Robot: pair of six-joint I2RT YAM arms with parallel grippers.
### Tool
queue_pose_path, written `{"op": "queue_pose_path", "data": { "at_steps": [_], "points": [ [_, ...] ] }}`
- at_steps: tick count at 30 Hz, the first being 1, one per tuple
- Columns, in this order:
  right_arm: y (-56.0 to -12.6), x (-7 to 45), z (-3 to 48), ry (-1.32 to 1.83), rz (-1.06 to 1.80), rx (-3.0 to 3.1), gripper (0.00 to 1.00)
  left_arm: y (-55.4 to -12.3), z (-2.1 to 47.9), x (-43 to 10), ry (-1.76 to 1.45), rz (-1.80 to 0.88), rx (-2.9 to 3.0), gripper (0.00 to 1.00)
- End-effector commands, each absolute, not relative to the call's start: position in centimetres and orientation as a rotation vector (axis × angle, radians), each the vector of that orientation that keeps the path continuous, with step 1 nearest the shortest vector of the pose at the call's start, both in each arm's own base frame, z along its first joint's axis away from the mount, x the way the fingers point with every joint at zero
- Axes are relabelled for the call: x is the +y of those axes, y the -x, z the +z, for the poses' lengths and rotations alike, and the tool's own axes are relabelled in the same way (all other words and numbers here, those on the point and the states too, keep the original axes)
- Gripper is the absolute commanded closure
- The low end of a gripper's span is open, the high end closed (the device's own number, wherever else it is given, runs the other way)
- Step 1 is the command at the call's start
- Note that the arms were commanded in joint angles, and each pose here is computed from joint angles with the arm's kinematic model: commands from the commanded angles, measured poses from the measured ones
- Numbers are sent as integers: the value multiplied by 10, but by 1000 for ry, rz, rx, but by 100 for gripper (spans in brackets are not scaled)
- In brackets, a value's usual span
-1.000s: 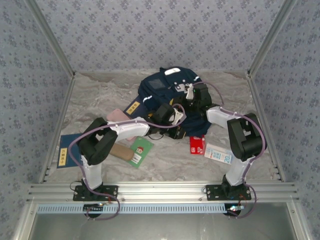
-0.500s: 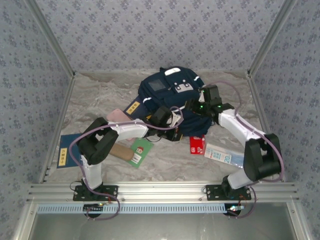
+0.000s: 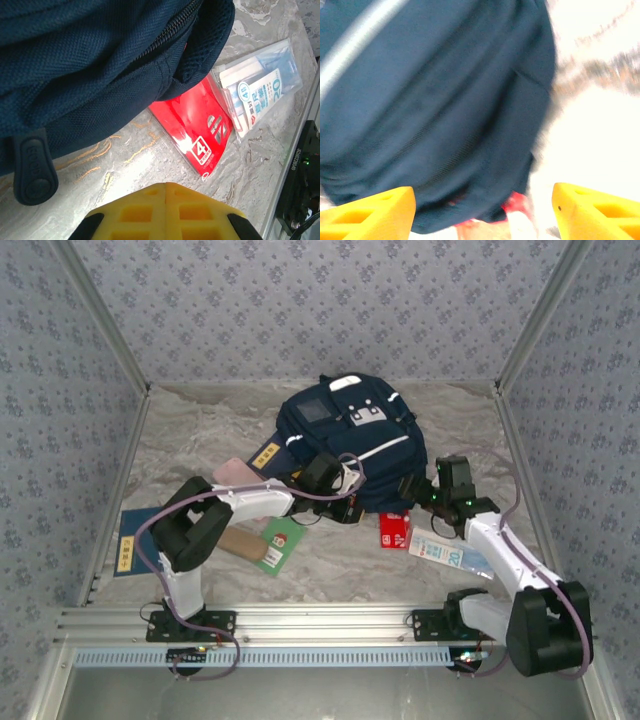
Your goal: Pack the student bag
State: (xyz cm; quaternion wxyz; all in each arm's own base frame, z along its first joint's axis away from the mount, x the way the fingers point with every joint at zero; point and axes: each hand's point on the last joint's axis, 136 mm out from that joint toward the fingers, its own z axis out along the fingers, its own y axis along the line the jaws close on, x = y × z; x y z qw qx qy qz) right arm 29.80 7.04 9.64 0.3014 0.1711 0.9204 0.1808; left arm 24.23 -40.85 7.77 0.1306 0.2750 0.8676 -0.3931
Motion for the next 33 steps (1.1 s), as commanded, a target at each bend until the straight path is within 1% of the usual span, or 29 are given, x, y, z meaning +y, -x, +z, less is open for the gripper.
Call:
{"op": "queue_pose_path", "data": {
  "at_steps": [1,6,9,11,17,21,23,33],
  "points": [
    [-295,79,82,-546,622,2436,26,-238,91,-408,-792,-1178,2504,95],
    [-294,88,63,-569,723,2431,24,-239,93,-409,-777,-1196,2500,95],
    [-301,98,55,-553,793,2432,28,-239,93,-411,-774,-1206,2498,95],
    [-304,104,49,-568,845,2434,37,-240,92,-412,-770,-1206,2501,95],
    [-306,115,41,-602,950,2374,74,-243,98,-417,-747,-1235,2489,95],
    [-303,121,43,-561,951,2369,93,-243,98,-420,-742,-1250,2492,94],
    [-301,123,45,-547,957,2363,100,-244,99,-422,-730,-1265,2493,93],
    [-293,138,51,-454,955,2356,100,-250,109,-447,-669,-1363,2471,92]
  ]
}}
